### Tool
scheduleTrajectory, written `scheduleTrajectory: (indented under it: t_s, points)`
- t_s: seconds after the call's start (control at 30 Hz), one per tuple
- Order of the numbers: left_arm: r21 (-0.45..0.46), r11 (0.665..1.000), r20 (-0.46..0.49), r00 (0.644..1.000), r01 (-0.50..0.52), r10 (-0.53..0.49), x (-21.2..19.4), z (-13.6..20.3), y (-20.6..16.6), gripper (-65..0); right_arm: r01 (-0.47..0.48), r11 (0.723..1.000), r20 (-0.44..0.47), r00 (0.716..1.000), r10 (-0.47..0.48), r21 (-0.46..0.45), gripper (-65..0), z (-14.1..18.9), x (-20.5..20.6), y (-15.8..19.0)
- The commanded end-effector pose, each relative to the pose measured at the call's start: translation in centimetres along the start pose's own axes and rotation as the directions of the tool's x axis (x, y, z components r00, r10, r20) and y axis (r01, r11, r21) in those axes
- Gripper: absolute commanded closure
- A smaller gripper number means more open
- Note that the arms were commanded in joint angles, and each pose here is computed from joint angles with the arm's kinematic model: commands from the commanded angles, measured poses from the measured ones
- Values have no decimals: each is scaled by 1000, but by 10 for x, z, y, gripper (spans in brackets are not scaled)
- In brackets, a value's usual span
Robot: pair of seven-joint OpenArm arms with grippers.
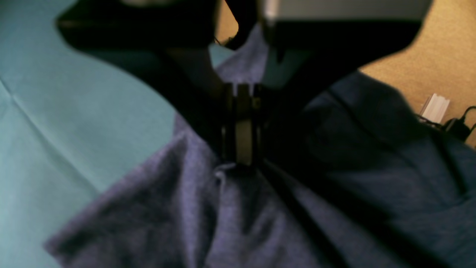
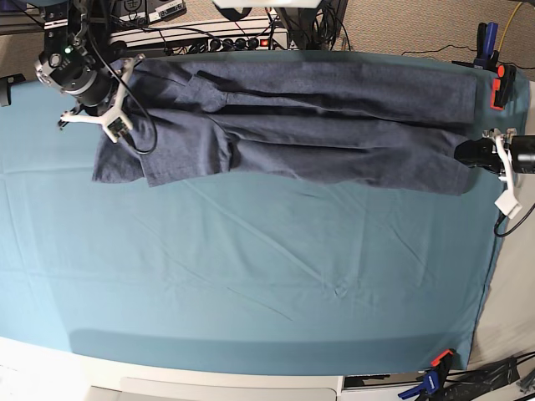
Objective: Fold the T-shirt properly
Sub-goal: 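Hold the shirt ends and straighten the fold with both grippers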
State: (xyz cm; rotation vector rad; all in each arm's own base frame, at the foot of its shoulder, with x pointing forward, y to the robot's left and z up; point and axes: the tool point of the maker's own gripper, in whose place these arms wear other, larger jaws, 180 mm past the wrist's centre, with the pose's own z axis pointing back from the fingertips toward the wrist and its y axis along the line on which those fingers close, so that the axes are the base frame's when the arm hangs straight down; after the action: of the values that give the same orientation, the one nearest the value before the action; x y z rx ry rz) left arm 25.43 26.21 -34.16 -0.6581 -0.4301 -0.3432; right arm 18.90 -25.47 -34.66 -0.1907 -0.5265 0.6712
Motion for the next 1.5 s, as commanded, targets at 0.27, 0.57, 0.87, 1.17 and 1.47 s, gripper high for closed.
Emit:
scheduleTrajectory:
  t_s: [0.27,0.57,0.87,1.17,1.47]
  points:
    - [34,999,54,998,26,-28,18,21,5,0,55,997,46,998,-53,-44,0,15,3,-23]
    - [15,1000,5,1000,-23,23,-12,12,3,0,57,997,38,998,-56,-41,0,15,2,-23]
    - [15,1000,2,1000,-27,27,-14,12,3,0,58,997,-31,998,-59,-41,0,15,-11,-22]
    - [9,999,-27,998,-53,53,-30,9,2,0,73,997,-50,996,-73,-15,0,15,-17,-14]
    - [8,998,-19,998,-61,61,-32,8,2,-101,75,997,-65,995,-76,-13,-191,15,-19,-13]
